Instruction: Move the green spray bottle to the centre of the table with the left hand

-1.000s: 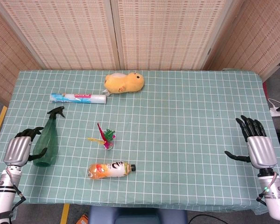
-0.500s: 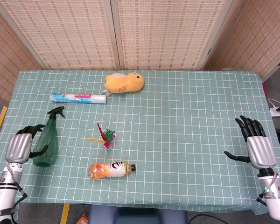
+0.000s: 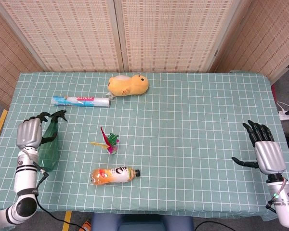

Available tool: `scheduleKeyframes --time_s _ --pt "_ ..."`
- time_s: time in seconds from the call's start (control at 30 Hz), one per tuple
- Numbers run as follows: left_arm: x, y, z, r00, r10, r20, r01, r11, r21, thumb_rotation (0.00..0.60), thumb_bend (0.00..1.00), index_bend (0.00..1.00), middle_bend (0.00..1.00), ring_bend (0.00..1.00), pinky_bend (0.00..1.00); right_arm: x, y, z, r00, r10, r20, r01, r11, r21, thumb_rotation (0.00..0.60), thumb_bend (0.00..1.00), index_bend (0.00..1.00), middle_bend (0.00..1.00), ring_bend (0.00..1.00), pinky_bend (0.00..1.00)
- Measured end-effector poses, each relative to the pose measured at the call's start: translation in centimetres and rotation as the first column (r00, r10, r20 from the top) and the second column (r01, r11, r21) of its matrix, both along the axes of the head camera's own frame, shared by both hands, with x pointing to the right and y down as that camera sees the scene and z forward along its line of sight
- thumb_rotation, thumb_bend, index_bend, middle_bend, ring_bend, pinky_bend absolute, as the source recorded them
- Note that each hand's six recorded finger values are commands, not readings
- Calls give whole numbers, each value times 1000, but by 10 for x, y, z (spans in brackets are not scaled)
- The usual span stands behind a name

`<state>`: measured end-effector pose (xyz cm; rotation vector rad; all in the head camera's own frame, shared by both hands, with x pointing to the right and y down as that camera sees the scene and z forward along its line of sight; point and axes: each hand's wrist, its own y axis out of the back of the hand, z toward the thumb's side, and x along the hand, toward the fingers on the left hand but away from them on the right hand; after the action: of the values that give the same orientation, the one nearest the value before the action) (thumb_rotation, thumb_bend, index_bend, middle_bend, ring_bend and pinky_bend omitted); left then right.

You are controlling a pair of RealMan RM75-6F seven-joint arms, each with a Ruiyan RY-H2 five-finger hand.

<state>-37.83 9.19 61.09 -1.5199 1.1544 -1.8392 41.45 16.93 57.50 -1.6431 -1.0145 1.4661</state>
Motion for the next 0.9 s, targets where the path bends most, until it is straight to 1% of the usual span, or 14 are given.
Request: scheduleKeyframes --time_s 0.13,0.23,0.37,0.47,0.57,0.7,0.9 --pt "13 -16 3 994 -87 66 92 993 -68 600 251 247 332 275 283 -1 1 -1 1000 -3 2 3 1000 -8 600 0 31 0 0 0" --pt "25 -28 5 983 -137 125 151 982 -114 600 251 234 334 276 276 0 2 -1 1000 -2 4 2 1000 -11 600 0 31 0 0 0" --pt "24 -37 11 951 -201 236 243 956 -165 600 245 180 332 276 261 0 2 0 1000 0 6 0 1000 -19 600 0 31 0 0 0" --pt "22 -42 17 926 -230 298 291 940 -178 600 244 148 330 276 254 -2 3 1 1000 -5 3 5 1000 -25 600 0 31 0 0 0" --pt "26 -46 24 914 -235 331 306 935 -179 600 242 118 327 276 248 -3 3 1 1000 -9 1 9 1000 -23 600 0 30 0 0 0" --pt "28 -51 32 902 -222 370 300 939 -168 600 242 90 318 271 242 -2 2 -1 1000 -6 5 6 1000 -12 600 0 28 0 0 0" --pt "28 -53 48 889 -219 401 309 935 -175 600 242 49 270 237 236 -2 2 -1 1000 -2 6 3 1000 -15 600 0 28 0 0 0"
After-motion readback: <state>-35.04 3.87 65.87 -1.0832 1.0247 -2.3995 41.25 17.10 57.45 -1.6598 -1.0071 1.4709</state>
